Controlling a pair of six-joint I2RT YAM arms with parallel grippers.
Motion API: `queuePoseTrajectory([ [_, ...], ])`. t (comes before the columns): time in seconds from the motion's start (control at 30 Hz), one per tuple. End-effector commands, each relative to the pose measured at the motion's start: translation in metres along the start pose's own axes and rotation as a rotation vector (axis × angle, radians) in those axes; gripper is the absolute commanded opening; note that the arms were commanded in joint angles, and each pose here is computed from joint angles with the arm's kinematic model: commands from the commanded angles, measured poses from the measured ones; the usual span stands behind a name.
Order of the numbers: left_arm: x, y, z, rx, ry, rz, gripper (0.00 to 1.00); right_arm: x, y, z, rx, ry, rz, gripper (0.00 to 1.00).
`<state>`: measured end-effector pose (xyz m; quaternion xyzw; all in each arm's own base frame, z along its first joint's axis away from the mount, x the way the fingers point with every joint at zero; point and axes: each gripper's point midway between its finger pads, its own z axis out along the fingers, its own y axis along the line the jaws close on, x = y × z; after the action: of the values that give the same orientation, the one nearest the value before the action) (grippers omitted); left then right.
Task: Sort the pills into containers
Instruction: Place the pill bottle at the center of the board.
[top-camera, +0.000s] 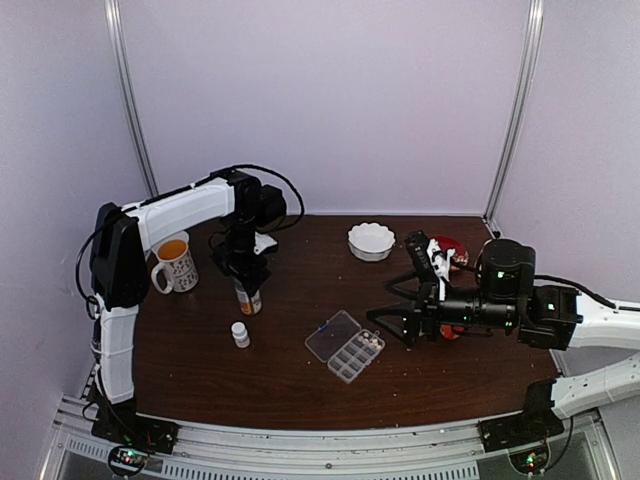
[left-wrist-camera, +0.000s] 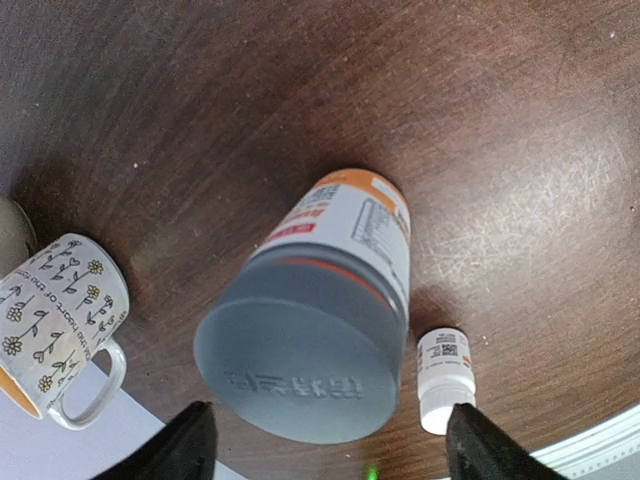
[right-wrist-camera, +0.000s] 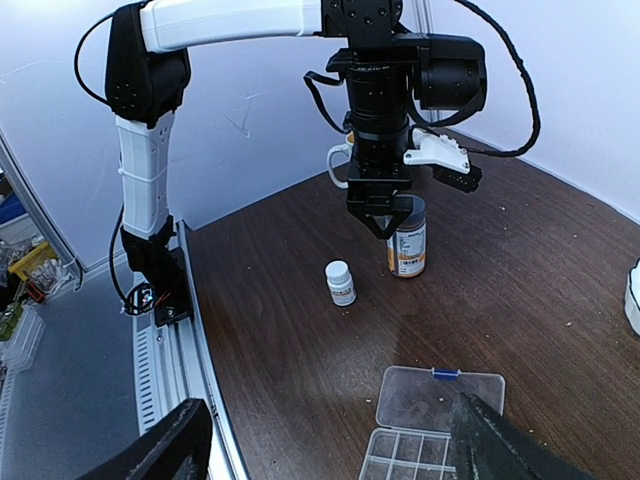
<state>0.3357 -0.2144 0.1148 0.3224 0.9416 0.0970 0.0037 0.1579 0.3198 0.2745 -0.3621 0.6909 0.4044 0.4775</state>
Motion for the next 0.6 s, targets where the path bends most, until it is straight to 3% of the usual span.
queuePoseTrajectory([
  [0.0, -0.003, 0.004, -0.021, 0.019, -0.064, -0.031, 0.88, -0.002, 0.004, -0.001, -0.022, -0.008, -0.009, 0.86],
  [0.33, 0.007, 0.004, -0.054, 0.061, -0.251, -0.175, 0.92, 0.001, 0.001, -0.007, 0.002, -0.008, 0.01, 0.87],
  [0.57, 0.032, -0.002, -0.069, 0.14, -0.403, -0.366, 0.95, 0.013, -0.042, -0.01, 0.257, 0.065, 0.155, 0.92],
])
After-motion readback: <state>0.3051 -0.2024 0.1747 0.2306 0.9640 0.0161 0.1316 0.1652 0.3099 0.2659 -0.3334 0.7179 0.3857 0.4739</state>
